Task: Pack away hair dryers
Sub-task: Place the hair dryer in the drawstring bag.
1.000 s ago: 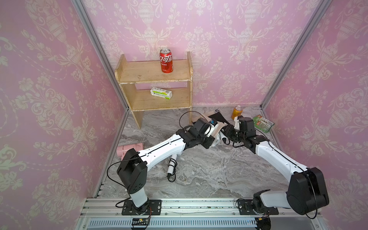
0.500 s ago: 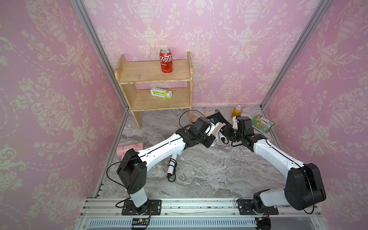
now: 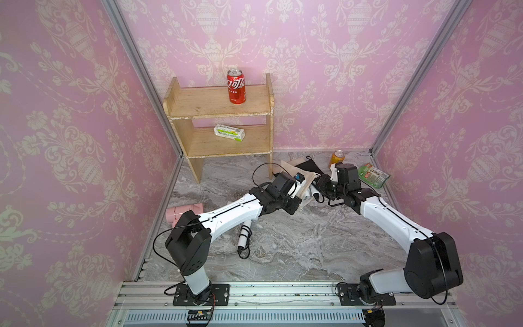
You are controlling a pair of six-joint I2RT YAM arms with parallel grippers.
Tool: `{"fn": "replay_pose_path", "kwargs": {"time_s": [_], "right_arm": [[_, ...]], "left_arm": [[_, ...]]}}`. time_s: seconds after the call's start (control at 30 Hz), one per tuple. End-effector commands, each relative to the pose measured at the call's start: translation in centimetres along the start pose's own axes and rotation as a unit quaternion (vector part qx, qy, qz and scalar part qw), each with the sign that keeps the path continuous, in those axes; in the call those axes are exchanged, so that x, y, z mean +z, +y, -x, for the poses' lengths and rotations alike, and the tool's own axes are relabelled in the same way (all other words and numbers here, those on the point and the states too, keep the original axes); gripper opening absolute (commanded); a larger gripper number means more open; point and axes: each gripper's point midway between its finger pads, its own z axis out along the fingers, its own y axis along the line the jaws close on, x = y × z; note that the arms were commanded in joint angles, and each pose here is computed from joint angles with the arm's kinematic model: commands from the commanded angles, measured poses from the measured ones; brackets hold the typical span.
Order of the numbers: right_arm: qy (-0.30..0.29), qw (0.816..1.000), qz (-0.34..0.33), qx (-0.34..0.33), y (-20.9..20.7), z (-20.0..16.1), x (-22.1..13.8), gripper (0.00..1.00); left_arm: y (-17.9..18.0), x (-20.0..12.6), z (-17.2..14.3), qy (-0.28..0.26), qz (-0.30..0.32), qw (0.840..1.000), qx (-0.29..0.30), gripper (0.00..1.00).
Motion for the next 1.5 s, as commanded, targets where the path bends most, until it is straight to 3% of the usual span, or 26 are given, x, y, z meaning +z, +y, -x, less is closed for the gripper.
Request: {"fn": "replay_pose_path", "kwargs": {"time_s": [0.0, 0.27, 0.5, 0.87, 1.23, 1.47], "right_arm": [[-0.038, 0.999, 0.032, -0.007, 2.5, 2.0, 0.1, 0.28], [-0.022, 1.000, 0.014, -0.016, 2.0, 0.7, 1.2, 0.30], [-0.003, 1.000, -0.008, -0.022, 0.9, -0.2, 1.5, 0.33], [0.049, 0.997, -0.028, -0.044, -0.9, -2.5, 2.4, 0.46], [0.111, 0.989, -0.038, -0.086, -2.6, -5.2, 2.7, 0.64], [0.119, 0.984, -0.045, -0.128, -3.2, -5.7, 2.1, 0.73]], "left_arm": [[-1.6, -2.5, 3.0, -0.039, -0.029, 0.999, -0.007, 0.00], [-2.8, -4.5, 5.4, -0.072, -0.050, 0.996, -0.007, 0.00], [-2.3, -3.8, 5.7, -0.068, -0.038, 0.997, 0.001, 0.00], [-1.0, -4.8, 8.8, -0.093, -0.026, 0.995, 0.000, 0.00], [0.1, -4.4, 8.3, -0.086, -0.020, 0.996, -0.011, 0.00], [0.1, -4.9, 8.8, -0.092, -0.020, 0.996, -0.011, 0.00]]}}
